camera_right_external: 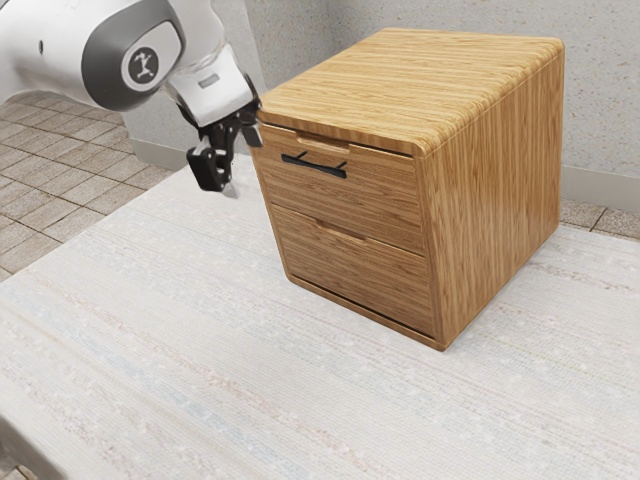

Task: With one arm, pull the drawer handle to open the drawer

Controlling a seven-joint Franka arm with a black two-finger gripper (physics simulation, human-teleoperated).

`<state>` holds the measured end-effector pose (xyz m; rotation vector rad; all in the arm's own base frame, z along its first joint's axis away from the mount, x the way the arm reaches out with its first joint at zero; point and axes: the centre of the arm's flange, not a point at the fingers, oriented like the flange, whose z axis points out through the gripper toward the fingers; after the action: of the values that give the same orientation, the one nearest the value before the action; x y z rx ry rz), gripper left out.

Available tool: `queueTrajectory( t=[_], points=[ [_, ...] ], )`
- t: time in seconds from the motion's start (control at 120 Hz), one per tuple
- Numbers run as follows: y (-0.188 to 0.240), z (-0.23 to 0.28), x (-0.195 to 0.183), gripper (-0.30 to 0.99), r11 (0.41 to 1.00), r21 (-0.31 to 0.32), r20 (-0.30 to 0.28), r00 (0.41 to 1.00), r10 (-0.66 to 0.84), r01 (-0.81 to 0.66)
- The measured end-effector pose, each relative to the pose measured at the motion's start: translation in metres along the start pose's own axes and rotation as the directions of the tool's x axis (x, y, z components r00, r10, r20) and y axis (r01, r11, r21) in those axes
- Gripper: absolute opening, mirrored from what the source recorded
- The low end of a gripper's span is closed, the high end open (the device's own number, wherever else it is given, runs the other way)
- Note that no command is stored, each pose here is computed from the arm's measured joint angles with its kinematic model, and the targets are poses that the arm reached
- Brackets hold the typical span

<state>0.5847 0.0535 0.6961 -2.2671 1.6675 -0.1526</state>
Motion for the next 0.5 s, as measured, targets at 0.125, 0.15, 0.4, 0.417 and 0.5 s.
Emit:
queueTrajectory(
  t=[0.125, 0.15, 0.4, 0.417, 0.5],
  points=[
    [0.017, 0.012, 0.007, 0.67, 0.995, -0.038, 0.011, 0.996, 0.091, -0.091],
    [0.018, 0.011, 0.009, 0.67, 0.994, -0.035, 0.011, 0.994, 0.107, -0.107],
    [0.019, -0.008, 0.035, 0.67, 0.97, 0.01, -0.002, 0.97, 0.244, -0.244],
    [0.019, -0.01, 0.037, 0.67, 0.968, 0.013, -0.004, 0.968, 0.251, -0.251],
    [0.021, -0.016, 0.047, 0.67, 0.957, 0.028, -0.012, 0.957, 0.288, -0.288]
  ],
)
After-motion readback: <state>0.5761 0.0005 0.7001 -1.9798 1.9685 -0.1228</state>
